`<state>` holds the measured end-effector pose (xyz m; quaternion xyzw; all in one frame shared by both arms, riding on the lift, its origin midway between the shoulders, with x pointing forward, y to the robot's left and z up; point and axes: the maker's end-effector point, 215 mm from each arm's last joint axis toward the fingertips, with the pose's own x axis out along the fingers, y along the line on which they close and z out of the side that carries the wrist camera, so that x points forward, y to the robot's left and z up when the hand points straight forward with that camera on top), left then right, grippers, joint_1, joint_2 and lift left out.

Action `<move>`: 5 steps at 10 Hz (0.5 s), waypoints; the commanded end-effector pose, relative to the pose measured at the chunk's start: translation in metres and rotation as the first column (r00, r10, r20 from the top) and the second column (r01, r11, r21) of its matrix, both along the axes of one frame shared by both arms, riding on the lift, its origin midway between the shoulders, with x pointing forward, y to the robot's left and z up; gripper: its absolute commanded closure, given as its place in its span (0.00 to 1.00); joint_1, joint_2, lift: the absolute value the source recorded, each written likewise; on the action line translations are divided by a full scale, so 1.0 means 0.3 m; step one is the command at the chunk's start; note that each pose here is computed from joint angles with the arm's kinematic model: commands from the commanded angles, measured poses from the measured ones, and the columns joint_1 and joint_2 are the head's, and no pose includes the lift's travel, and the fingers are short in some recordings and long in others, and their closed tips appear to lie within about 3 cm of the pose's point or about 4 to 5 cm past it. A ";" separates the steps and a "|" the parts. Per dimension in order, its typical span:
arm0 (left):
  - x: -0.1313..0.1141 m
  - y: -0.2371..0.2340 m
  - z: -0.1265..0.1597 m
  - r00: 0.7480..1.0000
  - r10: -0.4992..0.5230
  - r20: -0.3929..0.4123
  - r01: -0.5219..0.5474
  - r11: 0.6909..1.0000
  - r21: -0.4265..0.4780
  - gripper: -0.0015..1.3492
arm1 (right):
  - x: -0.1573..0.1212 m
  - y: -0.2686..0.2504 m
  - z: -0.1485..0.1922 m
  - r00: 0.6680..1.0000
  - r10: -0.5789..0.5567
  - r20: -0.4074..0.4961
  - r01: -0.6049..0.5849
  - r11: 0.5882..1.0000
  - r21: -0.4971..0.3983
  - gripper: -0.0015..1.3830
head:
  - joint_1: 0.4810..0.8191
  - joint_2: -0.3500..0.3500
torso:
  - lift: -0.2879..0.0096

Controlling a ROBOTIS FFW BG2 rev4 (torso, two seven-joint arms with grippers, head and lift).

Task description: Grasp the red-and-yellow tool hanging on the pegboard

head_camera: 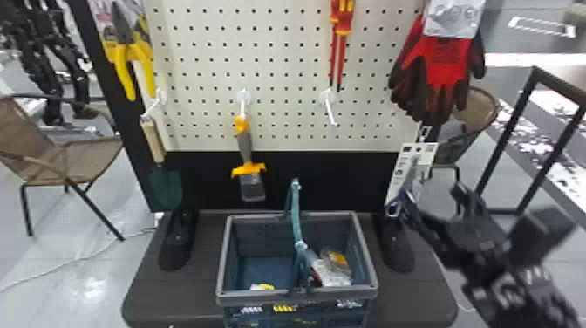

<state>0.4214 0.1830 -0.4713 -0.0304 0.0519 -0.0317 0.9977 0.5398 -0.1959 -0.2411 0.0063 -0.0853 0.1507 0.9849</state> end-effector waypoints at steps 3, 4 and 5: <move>0.016 -0.019 0.003 1.000 -0.023 -0.002 0.023 1.000 0.008 0.12 | 0.163 0.150 0.374 0.989 0.137 0.049 -0.136 0.990 -0.026 0.23 | 0.20 0.50 | 0.63; 0.022 -0.030 0.001 0.999 -0.034 -0.005 0.034 0.999 0.011 0.12 | 0.192 0.165 0.466 0.985 0.155 0.075 -0.154 0.988 -0.030 0.23 | 0.20 0.50 | 0.63; 0.030 -0.034 0.002 0.999 -0.037 -0.006 0.037 0.999 0.013 0.12 | 0.215 0.181 0.552 0.981 0.170 0.097 -0.169 0.985 -0.026 0.23 | 0.20 0.50 | 0.63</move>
